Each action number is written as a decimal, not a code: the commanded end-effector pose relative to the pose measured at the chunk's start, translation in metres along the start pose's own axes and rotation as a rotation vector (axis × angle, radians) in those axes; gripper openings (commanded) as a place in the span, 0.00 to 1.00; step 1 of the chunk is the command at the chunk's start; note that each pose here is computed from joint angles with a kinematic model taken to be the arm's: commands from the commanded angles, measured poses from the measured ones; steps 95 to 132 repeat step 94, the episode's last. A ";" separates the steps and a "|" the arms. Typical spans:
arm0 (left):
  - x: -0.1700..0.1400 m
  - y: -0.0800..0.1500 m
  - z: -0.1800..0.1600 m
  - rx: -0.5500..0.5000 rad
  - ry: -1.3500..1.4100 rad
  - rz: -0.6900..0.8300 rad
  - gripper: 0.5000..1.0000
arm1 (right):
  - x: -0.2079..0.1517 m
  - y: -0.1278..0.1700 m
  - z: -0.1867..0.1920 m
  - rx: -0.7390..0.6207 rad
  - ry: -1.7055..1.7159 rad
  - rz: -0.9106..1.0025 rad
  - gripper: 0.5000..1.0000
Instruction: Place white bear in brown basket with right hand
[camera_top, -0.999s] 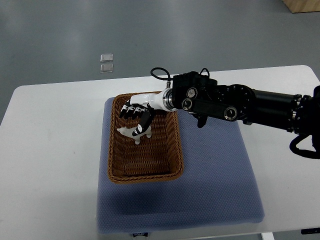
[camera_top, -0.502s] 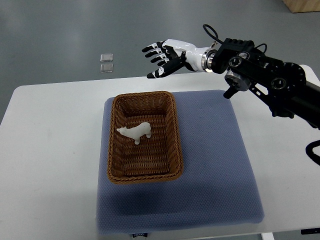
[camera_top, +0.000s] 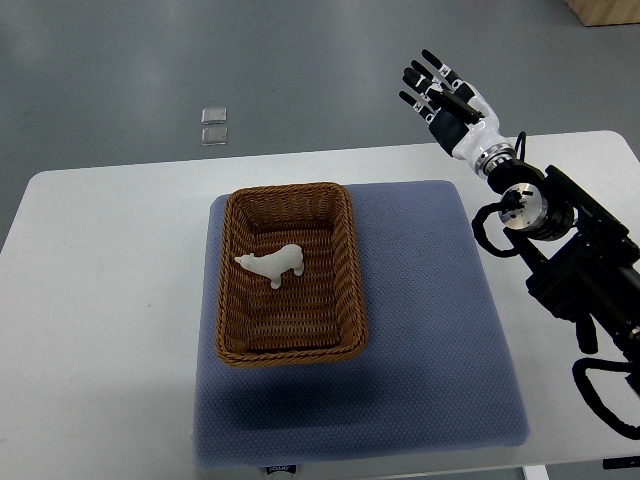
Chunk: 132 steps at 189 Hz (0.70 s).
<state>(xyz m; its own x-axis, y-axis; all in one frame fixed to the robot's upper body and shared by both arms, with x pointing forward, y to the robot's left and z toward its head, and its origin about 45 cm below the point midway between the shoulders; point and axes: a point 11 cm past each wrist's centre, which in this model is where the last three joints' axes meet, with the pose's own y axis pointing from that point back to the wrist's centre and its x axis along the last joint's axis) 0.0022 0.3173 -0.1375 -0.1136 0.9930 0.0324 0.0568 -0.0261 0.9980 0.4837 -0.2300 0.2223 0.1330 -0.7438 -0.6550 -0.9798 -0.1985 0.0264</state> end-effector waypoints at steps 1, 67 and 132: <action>0.000 0.000 0.000 0.000 0.001 0.000 1.00 | 0.013 0.002 0.001 0.016 -0.153 0.050 0.83; 0.000 0.000 0.000 0.000 -0.001 0.000 1.00 | 0.016 0.004 0.006 0.028 -0.275 0.073 0.85; 0.000 0.000 0.000 0.000 -0.001 0.000 1.00 | 0.021 0.007 0.008 0.037 -0.273 0.088 0.85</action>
